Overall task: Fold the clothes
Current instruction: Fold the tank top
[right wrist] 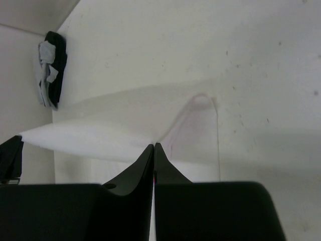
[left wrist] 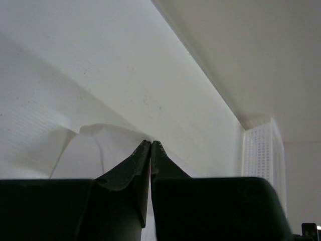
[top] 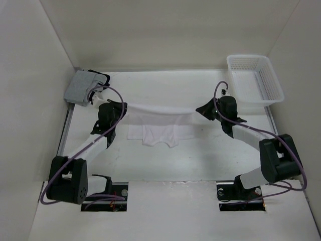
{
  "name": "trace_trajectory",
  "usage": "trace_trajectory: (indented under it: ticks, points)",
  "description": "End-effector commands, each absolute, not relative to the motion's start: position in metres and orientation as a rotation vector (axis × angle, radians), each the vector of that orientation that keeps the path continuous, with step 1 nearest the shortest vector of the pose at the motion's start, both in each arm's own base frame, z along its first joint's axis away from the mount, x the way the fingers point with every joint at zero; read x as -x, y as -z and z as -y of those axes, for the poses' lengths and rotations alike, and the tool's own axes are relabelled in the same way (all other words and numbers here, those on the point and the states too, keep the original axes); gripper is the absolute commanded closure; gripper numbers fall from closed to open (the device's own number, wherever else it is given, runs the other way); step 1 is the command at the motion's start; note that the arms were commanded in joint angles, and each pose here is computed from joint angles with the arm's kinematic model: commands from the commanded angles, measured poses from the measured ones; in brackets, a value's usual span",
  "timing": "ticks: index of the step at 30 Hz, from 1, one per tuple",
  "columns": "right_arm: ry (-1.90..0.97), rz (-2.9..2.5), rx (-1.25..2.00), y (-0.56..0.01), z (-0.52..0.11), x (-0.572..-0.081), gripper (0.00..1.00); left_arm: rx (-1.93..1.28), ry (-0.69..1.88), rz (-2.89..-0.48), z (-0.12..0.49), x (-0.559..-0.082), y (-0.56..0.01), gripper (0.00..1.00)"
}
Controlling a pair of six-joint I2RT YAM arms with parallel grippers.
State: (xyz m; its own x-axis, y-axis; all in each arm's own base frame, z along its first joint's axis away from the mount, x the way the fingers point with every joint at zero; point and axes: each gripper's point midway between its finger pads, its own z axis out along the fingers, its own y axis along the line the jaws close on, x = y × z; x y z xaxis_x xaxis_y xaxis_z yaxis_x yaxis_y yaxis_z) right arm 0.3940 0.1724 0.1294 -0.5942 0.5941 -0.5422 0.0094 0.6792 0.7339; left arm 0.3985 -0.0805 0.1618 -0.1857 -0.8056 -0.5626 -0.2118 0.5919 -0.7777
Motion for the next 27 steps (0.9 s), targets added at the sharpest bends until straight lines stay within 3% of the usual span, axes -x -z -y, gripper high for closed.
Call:
trace_trajectory:
  ticks: [1, 7, 15, 17, 21, 27]
  points:
    - [-0.938, -1.962, -0.425, -0.156, -0.174, -0.376, 0.96, 0.819, 0.742, -1.676, 0.082, -0.377, -0.173, 0.99]
    - [-0.944, -1.997, -0.389, -0.144, -0.173, -0.317, 0.96, 0.791, 0.765, -1.721, 0.077, -0.319, -0.16, 0.99]
    - [-0.861, -2.182, -0.445, -0.076, -0.17, -0.251, 0.94, 0.827, 0.71, -1.882, 0.072, -0.265, -0.101, 0.94]
    - [-0.835, -2.212, -0.478, -0.066, -0.165, -0.246, 0.87, 0.862, 0.695, -1.916, 0.07, -0.258, -0.083, 0.86]
    - [-0.817, -2.194, -0.496, -0.069, -0.163, -0.25, 0.61, 0.899, 0.694, -1.901, 0.064, -0.256, -0.08, 0.7]
    - [-0.779, -2.192, -0.465, -0.074, -0.161, -0.279, 0.45, 0.873, 0.744, -1.855, 0.075, -0.268, -0.098, 0.69]
